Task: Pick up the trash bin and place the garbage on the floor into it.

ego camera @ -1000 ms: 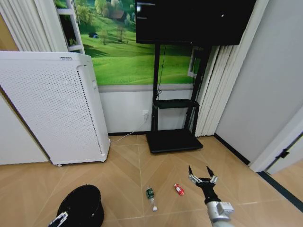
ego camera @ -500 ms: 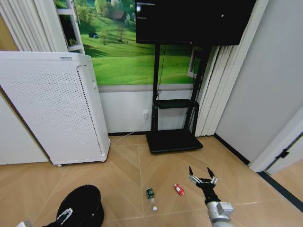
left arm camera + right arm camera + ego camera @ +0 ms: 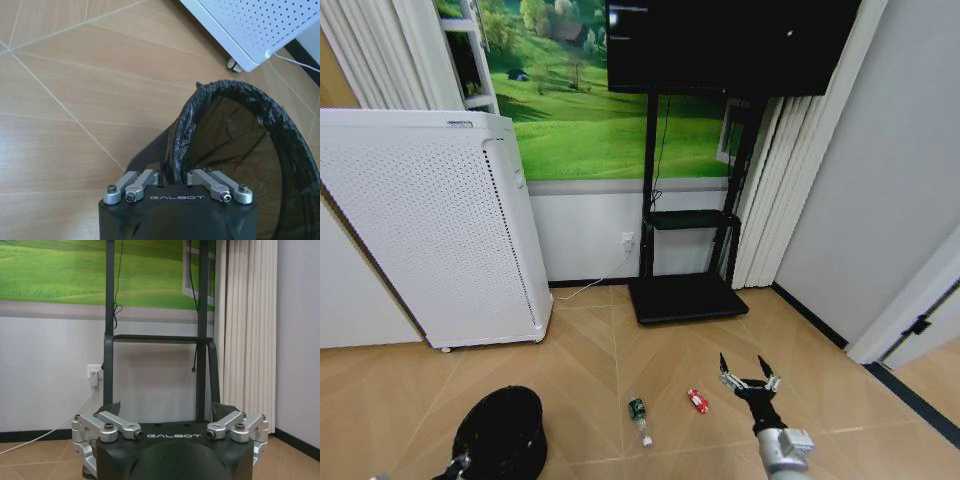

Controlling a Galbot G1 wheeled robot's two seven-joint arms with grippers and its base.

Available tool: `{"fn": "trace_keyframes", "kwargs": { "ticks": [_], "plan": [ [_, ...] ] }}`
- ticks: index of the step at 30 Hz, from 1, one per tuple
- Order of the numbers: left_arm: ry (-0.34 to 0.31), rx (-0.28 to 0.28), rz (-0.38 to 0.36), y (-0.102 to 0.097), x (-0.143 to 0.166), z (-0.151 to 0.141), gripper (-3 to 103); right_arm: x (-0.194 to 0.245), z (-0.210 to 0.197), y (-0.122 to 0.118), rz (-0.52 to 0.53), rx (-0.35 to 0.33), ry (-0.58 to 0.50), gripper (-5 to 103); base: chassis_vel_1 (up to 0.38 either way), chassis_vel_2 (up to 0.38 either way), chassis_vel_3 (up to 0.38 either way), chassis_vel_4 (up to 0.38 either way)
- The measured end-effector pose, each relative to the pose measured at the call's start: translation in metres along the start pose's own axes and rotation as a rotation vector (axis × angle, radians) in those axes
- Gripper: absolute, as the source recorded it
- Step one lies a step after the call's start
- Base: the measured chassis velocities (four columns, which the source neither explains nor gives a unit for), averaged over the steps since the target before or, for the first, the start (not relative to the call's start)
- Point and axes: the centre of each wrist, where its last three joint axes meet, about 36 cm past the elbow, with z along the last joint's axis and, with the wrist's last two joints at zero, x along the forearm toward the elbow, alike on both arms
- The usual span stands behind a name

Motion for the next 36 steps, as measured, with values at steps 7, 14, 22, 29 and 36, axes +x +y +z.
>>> {"fn": "trace_keyframes", "kwargs": {
  "ticks": [7, 14, 22, 29, 36],
  "plan": [
    [-0.096, -0.133, 0.014, 0.015, 0.000, 0.009, 7, 0.003, 0.002, 0.002, -0.005, -0.003, 0.010, 100, 0.000, 0.000, 0.000, 0.000],
    [-0.242, -0.359, 0.034, 0.033, 0.001, 0.011, 7, 0.004, 0.003, 0.005, -0.002, -0.012, 0.026, 100, 0.000, 0.000, 0.000, 0.000],
    [-0.490, -0.662, 0.092, 0.039, 0.018, 0.007, 7, 0.016, 0.008, 0.010, -0.056, 0.079, 0.099, 100, 0.000, 0.000, 0.000, 0.000],
    [-0.535, -0.699, 0.144, 0.036, 0.026, 0.018, 7, 0.018, 0.011, 0.023, -0.082, 0.073, 0.108, 100, 0.029, 0.016, -0.015, -0.012],
    [-0.588, -0.668, 0.172, 0.032, 0.028, 0.019, 7, 0.021, 0.019, 0.028, -0.106, 0.093, 0.120, 100, 0.141, 0.134, -0.138, -0.130]
  ]
}}
